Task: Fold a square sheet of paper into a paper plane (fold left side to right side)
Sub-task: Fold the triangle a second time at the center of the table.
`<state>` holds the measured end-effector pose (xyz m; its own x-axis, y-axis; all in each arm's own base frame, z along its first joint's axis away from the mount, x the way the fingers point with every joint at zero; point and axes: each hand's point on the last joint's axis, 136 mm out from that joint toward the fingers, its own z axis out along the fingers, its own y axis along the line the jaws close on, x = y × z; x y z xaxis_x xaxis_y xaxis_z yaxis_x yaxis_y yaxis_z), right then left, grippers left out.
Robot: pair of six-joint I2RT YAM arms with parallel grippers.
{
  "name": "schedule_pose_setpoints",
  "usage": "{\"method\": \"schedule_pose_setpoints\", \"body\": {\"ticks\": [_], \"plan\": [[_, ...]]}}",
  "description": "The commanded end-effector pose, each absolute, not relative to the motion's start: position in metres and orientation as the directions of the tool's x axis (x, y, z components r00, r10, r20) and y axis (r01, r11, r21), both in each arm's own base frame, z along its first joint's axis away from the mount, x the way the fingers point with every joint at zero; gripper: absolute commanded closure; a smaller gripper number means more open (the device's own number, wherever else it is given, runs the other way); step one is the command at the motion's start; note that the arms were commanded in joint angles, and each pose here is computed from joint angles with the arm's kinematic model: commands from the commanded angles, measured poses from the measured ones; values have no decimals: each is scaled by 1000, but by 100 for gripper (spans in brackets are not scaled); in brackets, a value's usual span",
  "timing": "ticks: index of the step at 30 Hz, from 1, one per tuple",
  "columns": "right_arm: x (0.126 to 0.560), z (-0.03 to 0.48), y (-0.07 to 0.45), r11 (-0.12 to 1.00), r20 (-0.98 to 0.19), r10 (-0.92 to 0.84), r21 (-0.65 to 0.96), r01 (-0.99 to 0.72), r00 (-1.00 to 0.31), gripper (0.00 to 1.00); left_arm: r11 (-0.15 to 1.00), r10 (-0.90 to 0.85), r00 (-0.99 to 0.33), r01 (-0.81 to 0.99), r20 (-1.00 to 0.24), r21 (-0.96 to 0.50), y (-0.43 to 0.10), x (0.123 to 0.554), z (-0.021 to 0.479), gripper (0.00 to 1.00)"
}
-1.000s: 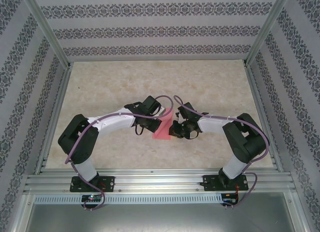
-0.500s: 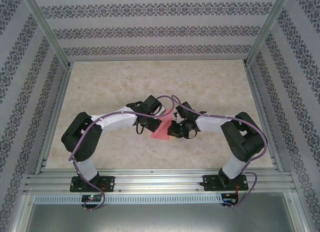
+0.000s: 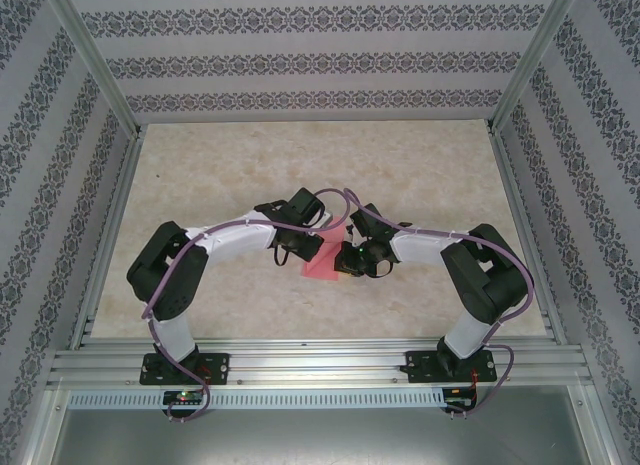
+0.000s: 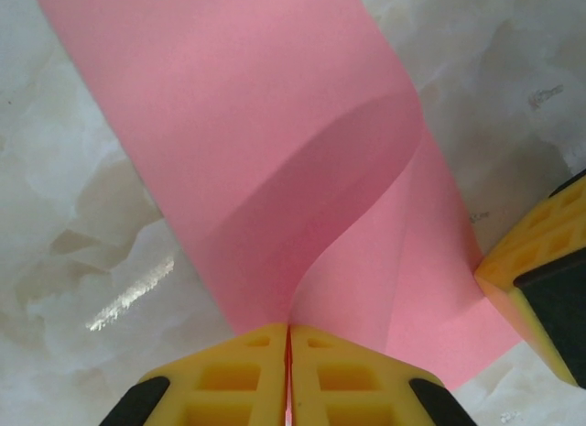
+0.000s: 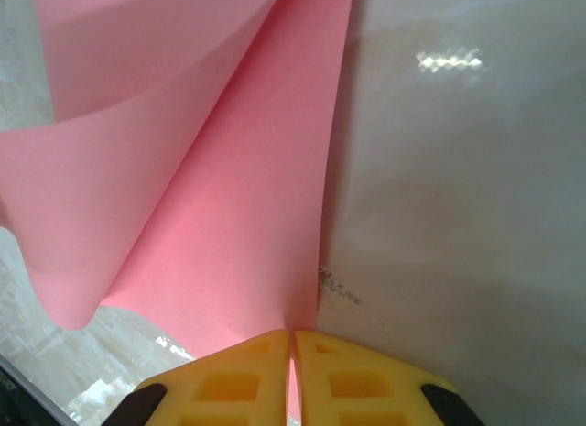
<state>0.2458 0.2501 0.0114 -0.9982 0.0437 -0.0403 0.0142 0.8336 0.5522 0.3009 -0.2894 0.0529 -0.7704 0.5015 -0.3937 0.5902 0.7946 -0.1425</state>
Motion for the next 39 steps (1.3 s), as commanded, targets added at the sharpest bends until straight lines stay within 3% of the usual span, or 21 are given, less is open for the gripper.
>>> {"method": "schedule_pose_setpoints", "body": {"ticks": [1,39], "plan": [[240,0,241,874,-29,30,486,12,-999,88,791,517,-761,600,-392,-121,-288,309,52,89],[242,1,243,878,-29,2,478,-12,-1000,88,802,510,-770,587,-382,-112,-290,323,34,89]]}}
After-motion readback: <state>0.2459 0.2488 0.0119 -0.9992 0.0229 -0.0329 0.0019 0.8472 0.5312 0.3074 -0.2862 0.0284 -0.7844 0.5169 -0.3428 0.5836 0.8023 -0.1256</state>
